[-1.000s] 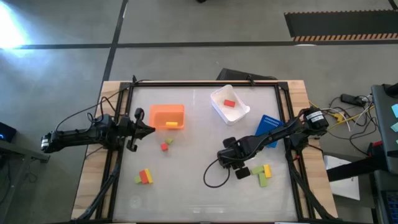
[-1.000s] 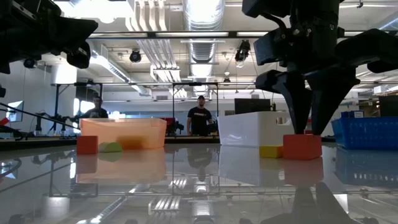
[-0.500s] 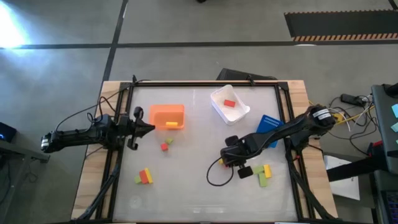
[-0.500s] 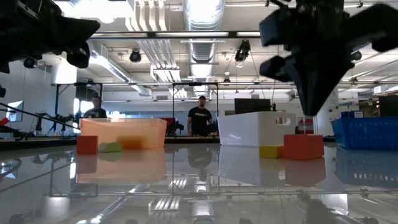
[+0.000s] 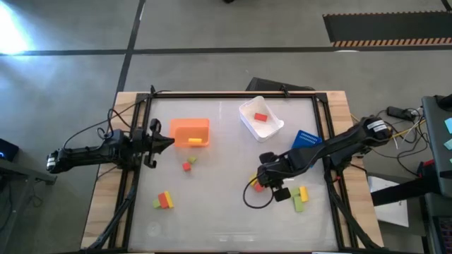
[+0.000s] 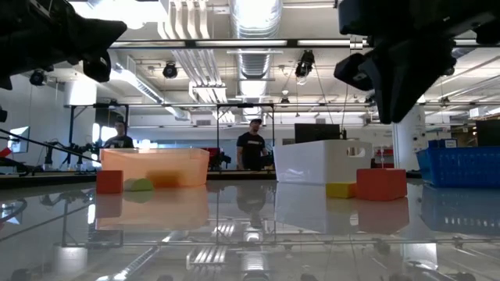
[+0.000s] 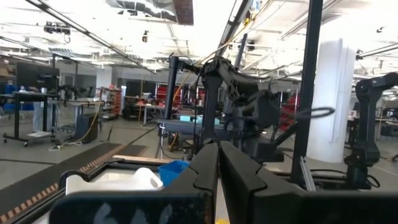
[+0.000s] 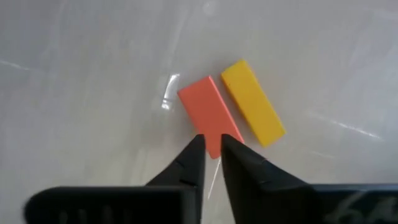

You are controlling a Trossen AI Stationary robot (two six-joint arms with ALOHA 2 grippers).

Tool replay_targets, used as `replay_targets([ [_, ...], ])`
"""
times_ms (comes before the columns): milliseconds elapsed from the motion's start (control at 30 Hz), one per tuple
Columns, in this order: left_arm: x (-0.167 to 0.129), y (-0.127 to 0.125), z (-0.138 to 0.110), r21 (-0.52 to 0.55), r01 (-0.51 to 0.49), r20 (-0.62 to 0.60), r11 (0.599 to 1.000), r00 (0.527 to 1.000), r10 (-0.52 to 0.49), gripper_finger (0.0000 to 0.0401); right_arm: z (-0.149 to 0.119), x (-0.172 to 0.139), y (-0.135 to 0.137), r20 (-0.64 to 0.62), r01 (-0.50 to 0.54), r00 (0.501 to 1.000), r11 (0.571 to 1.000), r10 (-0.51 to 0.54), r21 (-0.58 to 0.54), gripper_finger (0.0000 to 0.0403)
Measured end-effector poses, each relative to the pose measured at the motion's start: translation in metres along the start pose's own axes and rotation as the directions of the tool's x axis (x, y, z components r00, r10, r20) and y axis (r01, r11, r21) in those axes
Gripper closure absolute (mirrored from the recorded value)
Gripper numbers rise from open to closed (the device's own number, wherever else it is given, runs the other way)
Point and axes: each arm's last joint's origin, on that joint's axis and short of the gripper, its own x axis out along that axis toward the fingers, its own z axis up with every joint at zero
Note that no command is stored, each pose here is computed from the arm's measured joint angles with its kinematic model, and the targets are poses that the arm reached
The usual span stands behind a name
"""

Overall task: Sort & place blocks by color
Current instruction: Put the orange block into the white bin

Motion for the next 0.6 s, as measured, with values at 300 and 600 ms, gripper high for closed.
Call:
replay_targets([
  [300,0.0,0.0,0.002,0.001,0.002,0.019,1.0,1.0,-0.002,0.0401,-0.005,0.026,-0.001,-0.009,0.005,1.0,1.0,-0.005,-0.022,0.0228],
  [600,0.0,0.0,0.003,0.002,0.002,0.026,1.0,1.0,-0.002,0.0401,-0.006,0.036,-0.001,0.06,0.01,0.998,0.996,-0.005,-0.085,0.0188],
])
